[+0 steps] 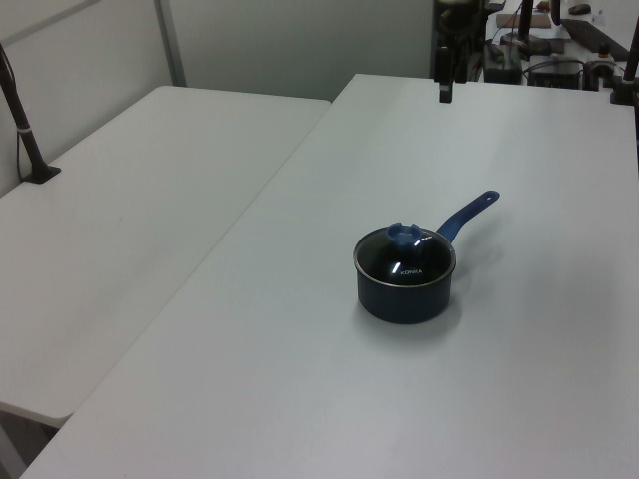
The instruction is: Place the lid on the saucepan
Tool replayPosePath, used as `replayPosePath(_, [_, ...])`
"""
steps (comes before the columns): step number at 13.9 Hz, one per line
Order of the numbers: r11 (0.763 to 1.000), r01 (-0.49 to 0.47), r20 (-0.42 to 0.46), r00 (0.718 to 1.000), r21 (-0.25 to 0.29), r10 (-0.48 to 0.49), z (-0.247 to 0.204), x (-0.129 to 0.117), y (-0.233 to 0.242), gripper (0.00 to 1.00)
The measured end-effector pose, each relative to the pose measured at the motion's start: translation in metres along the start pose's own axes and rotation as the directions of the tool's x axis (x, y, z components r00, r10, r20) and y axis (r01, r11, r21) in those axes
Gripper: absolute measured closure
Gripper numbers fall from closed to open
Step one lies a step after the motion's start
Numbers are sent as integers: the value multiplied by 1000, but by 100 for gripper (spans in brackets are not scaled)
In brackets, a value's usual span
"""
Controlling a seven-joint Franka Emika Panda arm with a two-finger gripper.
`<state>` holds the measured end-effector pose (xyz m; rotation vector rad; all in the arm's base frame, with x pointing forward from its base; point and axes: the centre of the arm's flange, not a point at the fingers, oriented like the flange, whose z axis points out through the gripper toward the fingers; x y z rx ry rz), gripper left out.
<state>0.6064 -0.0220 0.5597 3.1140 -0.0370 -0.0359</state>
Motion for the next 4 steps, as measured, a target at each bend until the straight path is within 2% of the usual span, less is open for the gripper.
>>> replayPosePath(4, [1000,-5,-6,1000,-12,5,-6,-8,6,0])
